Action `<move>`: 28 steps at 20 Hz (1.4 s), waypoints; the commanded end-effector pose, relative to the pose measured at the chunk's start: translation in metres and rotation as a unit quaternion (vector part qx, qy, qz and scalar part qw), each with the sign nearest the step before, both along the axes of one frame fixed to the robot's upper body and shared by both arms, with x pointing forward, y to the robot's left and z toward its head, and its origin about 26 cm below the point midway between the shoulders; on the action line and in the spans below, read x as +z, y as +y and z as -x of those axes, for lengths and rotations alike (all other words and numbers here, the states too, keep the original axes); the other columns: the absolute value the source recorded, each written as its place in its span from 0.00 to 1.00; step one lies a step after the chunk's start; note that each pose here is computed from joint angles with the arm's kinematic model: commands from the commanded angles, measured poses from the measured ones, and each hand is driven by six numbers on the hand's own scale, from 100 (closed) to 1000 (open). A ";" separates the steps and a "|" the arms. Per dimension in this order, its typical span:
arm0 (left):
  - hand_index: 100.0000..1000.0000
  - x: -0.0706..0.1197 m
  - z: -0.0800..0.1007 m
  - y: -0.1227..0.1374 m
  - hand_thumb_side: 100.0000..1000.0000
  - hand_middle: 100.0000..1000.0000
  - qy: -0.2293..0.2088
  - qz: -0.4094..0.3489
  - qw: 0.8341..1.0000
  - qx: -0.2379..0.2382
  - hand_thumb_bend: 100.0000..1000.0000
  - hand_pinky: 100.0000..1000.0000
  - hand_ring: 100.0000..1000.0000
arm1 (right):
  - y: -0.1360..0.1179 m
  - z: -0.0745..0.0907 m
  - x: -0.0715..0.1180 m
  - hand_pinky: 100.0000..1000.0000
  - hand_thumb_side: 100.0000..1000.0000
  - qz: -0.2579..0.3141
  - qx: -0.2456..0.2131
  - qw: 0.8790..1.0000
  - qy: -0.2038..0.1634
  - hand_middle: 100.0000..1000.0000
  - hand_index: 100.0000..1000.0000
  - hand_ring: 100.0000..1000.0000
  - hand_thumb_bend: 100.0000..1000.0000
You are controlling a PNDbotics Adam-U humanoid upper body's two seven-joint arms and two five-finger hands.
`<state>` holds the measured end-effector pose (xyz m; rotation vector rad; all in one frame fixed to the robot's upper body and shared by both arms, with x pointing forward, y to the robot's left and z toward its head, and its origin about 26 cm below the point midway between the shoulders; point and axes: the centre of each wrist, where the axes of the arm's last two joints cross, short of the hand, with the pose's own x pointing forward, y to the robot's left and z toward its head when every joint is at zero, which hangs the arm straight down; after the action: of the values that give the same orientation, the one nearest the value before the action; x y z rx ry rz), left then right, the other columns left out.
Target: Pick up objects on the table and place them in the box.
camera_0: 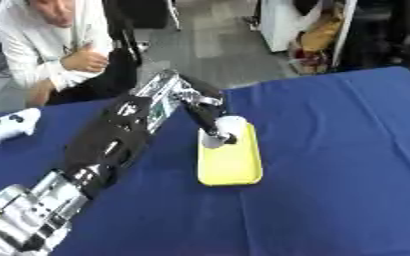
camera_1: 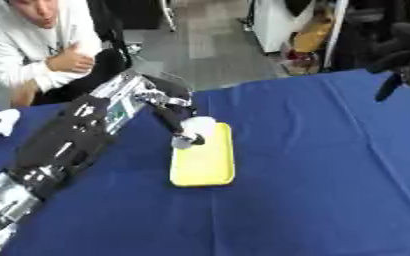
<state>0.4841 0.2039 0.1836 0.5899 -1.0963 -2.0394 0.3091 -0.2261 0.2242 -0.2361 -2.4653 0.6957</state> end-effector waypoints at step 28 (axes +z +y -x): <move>0.59 -0.013 -0.013 0.015 0.95 0.32 -0.084 0.024 0.994 0.058 0.00 0.32 0.24 | 0.006 0.001 0.013 0.30 0.85 -0.009 0.014 1.000 -0.021 0.60 0.81 0.54 0.00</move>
<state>0.4932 0.2173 0.1533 0.7398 -1.1264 -1.9090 0.3101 -0.2226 0.2286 -0.2225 -2.4836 0.6851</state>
